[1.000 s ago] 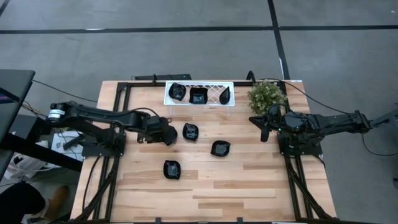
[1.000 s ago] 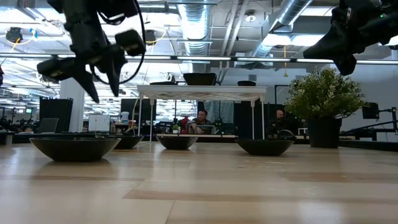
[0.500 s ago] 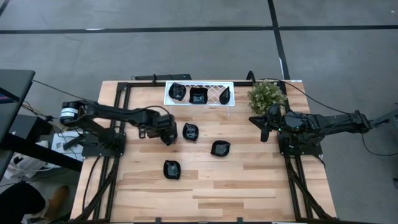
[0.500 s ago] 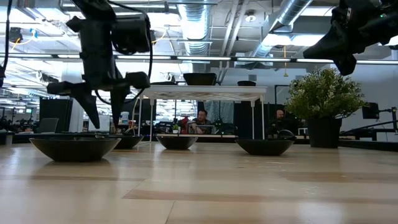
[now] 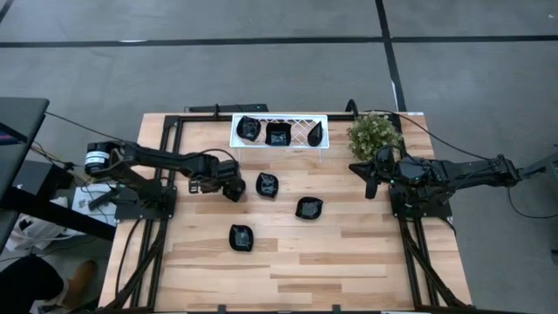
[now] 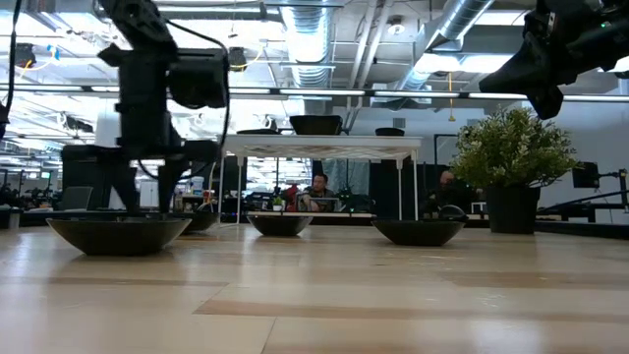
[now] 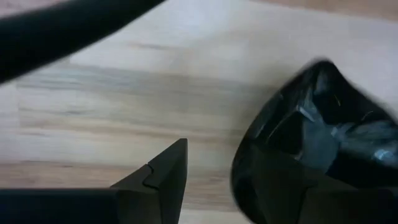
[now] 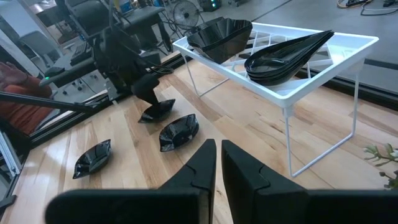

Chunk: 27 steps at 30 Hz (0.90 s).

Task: Pick & Place Mini shaped plates
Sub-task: Stack the leaf-shaped plate on top of the leaf-shaped plate on the shelf

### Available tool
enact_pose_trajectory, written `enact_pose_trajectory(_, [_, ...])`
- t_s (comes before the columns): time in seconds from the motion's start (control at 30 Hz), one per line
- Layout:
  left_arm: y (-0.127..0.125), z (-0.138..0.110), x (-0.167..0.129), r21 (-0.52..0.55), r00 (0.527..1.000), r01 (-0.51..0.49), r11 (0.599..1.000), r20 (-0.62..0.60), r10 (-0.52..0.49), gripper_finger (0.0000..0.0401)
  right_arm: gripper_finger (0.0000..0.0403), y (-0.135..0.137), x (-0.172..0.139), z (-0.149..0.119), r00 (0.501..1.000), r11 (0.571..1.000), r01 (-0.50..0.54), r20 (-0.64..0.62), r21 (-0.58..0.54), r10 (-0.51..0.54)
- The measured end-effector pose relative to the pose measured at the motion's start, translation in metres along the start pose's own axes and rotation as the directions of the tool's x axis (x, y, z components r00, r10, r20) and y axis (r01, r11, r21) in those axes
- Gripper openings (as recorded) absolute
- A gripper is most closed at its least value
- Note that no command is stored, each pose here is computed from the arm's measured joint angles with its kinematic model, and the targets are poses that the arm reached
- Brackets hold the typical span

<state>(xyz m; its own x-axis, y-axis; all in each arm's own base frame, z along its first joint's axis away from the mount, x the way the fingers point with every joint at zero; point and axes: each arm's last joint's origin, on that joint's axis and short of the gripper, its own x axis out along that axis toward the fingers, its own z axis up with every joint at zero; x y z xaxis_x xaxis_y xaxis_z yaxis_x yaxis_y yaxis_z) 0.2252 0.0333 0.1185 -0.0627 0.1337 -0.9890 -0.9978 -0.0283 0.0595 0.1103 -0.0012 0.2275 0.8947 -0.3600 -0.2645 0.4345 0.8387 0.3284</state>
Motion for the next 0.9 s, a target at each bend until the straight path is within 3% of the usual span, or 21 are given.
enact_pose_trajectory(0.37, [0.025, 0.0, -0.018, -0.058, 0.977, 0.212, 0.975, 0.034, -0.211, 0.0168, 0.0021, 0.0, 0.0, 0.0, 1.0, 1.0, 0.0, 0.0, 0.0, 0.0])
enact_pose_trajectory(0.73, [0.016, 0.0, -0.013, -0.117, 0.958, 0.285, 0.951, 0.042, -0.282, 0.0168, 0.0021, 0.0, 0.0, 0.0, 1.0, 1.0, 0.0, 0.0, 0.0, 0.0])
enact_pose_trajectory(0.9, [0.015, -0.001, -0.005, -0.137, 0.97, 0.242, 0.96, 0.035, -0.24, 0.0168, 0.0021, 0.0, 0.0, 0.0, 1.0, 1.0, 0.0, 0.0, 0.0, 0.0])
